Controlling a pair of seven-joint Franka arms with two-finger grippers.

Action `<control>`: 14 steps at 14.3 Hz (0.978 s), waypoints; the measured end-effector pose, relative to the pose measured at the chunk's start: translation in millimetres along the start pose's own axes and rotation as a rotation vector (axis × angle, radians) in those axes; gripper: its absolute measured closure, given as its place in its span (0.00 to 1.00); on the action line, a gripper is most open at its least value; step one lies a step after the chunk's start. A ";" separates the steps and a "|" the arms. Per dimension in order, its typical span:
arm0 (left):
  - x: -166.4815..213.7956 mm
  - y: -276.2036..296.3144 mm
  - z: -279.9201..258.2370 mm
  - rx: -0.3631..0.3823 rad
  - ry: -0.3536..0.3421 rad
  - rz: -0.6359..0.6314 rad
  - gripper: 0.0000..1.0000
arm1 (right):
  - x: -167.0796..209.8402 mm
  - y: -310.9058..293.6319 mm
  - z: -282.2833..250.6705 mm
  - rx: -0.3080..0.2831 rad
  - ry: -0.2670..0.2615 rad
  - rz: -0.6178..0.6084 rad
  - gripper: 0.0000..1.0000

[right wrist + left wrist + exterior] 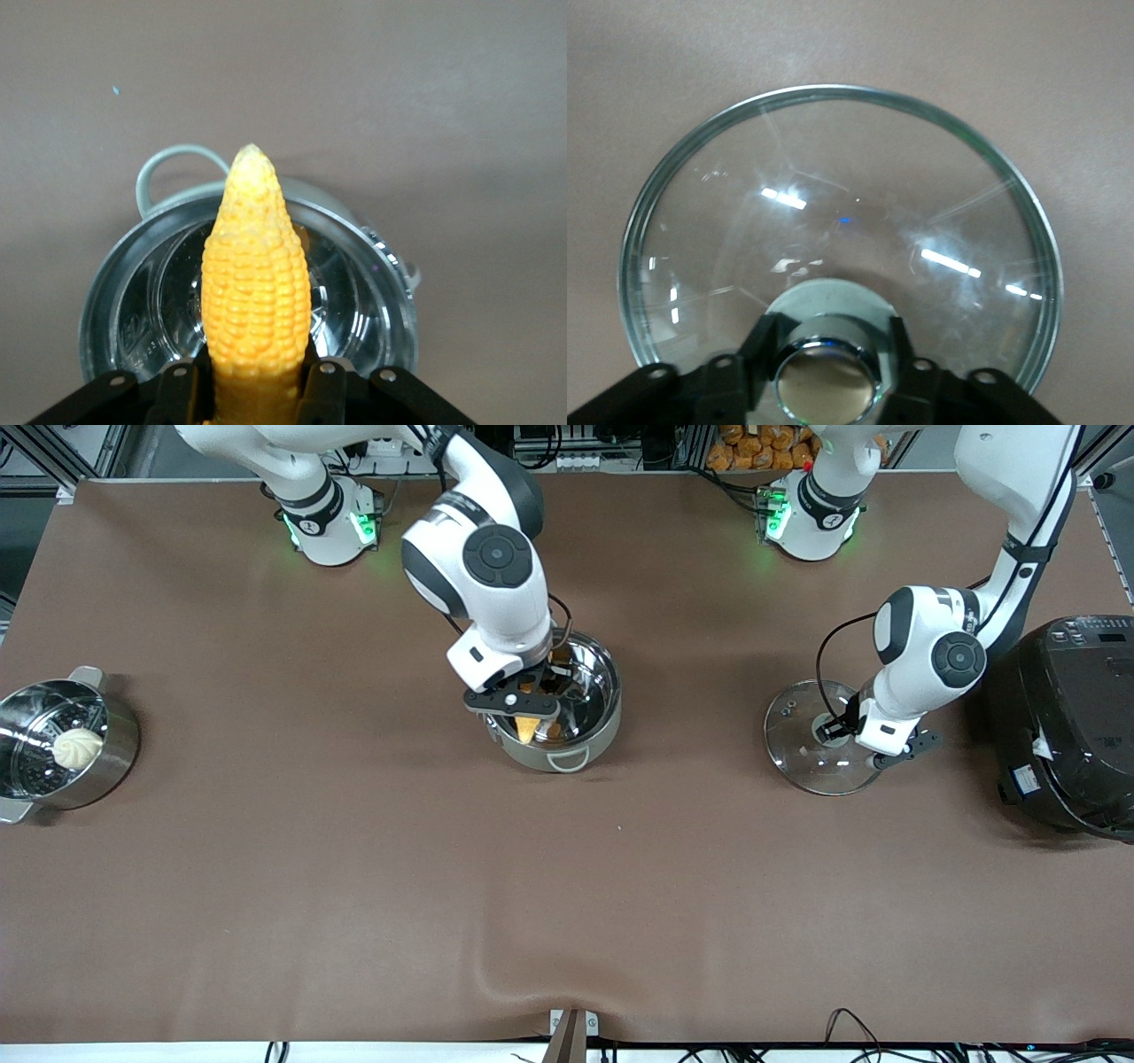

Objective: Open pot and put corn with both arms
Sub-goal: 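Set the lid down with the left gripper while the right gripper carries the corn, then lower the corn into the pot with the right gripper while the left gripper withdraws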

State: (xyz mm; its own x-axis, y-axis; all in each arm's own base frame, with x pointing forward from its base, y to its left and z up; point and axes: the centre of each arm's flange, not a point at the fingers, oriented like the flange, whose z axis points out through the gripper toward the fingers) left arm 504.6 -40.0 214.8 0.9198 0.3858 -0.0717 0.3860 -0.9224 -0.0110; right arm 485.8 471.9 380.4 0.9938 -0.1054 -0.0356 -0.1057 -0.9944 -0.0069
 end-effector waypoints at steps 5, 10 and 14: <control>24.6 11.0 -52.7 -0.038 0.093 -0.002 0.00 | -24.3 -19.1 26.4 -0.005 -0.016 -0.020 0.66; 54.1 24.8 -196.0 -0.012 0.103 -0.010 0.00 | -33.8 -28.1 55.6 -0.008 0.004 -0.014 0.66; 58.1 28.1 -281.3 0.012 0.068 -0.009 0.00 | -42.5 -32.9 65.8 -0.022 0.002 -0.034 0.66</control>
State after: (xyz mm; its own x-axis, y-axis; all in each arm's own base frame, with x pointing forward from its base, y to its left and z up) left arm 588.8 -38.6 490.9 0.9192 0.3937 -0.0039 0.3935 -0.9190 -0.0233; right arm 444.8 509.7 316.3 0.9968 -0.0720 -0.0337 -0.0716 -0.9973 0.0136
